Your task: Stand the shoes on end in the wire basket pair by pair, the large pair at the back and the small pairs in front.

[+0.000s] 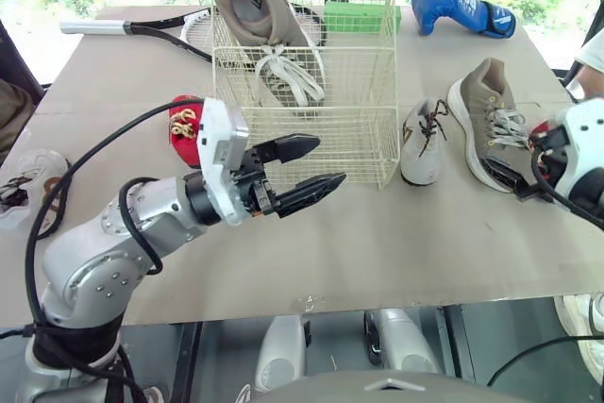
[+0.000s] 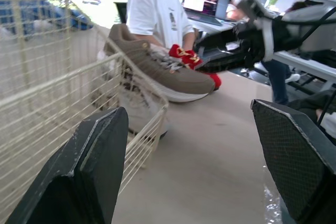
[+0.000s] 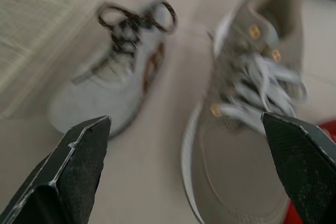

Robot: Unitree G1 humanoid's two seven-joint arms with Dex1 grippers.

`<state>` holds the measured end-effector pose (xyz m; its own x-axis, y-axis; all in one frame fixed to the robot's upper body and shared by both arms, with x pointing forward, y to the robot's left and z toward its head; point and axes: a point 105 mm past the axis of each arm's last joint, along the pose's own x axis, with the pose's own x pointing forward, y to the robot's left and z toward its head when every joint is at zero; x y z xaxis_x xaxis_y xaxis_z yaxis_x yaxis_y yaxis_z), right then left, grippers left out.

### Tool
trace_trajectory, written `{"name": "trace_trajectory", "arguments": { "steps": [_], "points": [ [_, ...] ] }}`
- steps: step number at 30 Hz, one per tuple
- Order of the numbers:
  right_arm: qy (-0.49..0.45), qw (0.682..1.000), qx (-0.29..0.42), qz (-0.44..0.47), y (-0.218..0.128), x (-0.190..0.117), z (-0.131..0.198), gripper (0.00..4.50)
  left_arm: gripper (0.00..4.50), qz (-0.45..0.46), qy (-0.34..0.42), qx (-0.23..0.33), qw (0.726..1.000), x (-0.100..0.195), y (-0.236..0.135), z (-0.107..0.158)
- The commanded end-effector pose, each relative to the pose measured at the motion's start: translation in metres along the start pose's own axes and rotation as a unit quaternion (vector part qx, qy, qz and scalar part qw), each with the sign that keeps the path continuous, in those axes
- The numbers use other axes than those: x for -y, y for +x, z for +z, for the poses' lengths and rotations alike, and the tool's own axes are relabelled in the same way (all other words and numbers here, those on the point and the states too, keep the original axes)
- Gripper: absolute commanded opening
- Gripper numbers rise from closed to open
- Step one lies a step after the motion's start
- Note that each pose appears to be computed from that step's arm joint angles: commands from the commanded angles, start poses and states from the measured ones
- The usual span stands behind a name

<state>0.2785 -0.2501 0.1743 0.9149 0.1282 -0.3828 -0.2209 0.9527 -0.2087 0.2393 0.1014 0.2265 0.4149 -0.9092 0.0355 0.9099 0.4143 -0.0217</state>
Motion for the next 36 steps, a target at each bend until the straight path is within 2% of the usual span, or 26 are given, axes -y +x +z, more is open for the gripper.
{"name": "trace_trajectory", "arguments": {
  "steps": [1,5,11,23,36],
  "points": [
    [0.007,0.999,0.001,-0.046,0.000,0.018,-0.007,4.50,4.05,-0.007,0.002,0.006,1.000,0.001,-0.001,0.005],
    [0.001,0.999,-0.006,-0.043,0.003,0.019,-0.014,4.50,4.05,-0.002,0.001,0.002,1.000,-0.001,-0.003,0.004],
    [0.051,0.996,0.011,-0.074,0.004,0.027,-0.020,4.50,4.05,0.002,0.000,0.003,1.000,-0.004,-0.004,0.006],
    [0.021,0.997,0.043,-0.061,0.019,0.022,0.000,4.50,4.05,0.004,0.008,0.001,1.000,-0.004,-0.004,0.009],
    [0.014,0.998,0.048,-0.050,0.024,0.017,0.004,4.50,4.05,0.009,0.010,0.000,1.000,-0.002,-0.007,0.010]
  ]
}}
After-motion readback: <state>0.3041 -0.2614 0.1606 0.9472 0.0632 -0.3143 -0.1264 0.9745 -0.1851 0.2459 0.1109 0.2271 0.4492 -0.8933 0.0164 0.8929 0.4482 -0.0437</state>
